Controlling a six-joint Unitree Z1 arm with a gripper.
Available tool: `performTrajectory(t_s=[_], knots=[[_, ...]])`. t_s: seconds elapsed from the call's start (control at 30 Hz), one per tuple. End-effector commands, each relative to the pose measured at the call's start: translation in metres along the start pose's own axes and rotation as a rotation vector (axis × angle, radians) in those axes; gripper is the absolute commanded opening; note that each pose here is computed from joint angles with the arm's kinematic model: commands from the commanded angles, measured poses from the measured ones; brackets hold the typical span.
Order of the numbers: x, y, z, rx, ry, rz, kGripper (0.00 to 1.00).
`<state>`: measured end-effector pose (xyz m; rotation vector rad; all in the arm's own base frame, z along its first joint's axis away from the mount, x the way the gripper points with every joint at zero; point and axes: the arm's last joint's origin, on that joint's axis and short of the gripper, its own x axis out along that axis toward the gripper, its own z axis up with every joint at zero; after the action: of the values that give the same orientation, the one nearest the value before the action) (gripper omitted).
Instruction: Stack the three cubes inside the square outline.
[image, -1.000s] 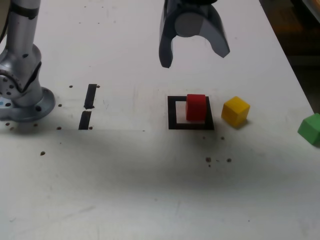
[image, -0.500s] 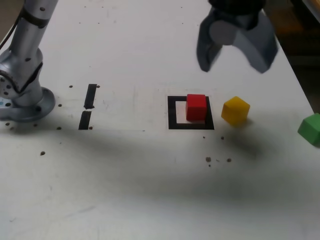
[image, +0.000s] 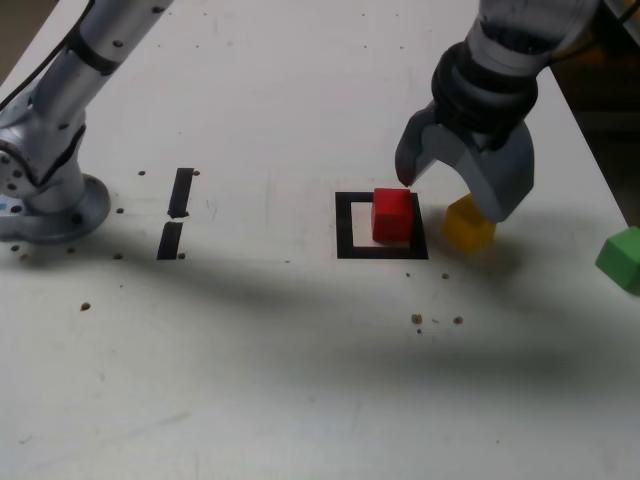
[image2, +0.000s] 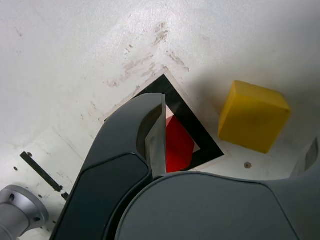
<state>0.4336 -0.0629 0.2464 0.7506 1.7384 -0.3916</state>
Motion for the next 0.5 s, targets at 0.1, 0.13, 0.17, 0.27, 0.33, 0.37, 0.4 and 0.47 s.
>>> performTrajectory(t_s=[0.1,0.13,0.17,0.27,0.33,0.37,0.4,0.47], knots=[[0.011,0.0,0.005,0.009,0.026,0.003,0.99],[0.013,0.0,0.006,0.01,0.027,0.001,0.98],[0.015,0.0,0.008,0.01,0.026,0.0,0.98],[0.02,0.0,0.012,0.009,0.019,-0.008,0.96],[0.023,0.0,0.014,0.008,0.014,-0.011,0.95],[0.025,0.001,0.015,0.007,0.011,-0.012,0.94],[0.025,0.001,0.016,0.007,0.01,-0.011,0.94],[0.025,0.001,0.017,0.006,0.007,-0.006,0.93]])
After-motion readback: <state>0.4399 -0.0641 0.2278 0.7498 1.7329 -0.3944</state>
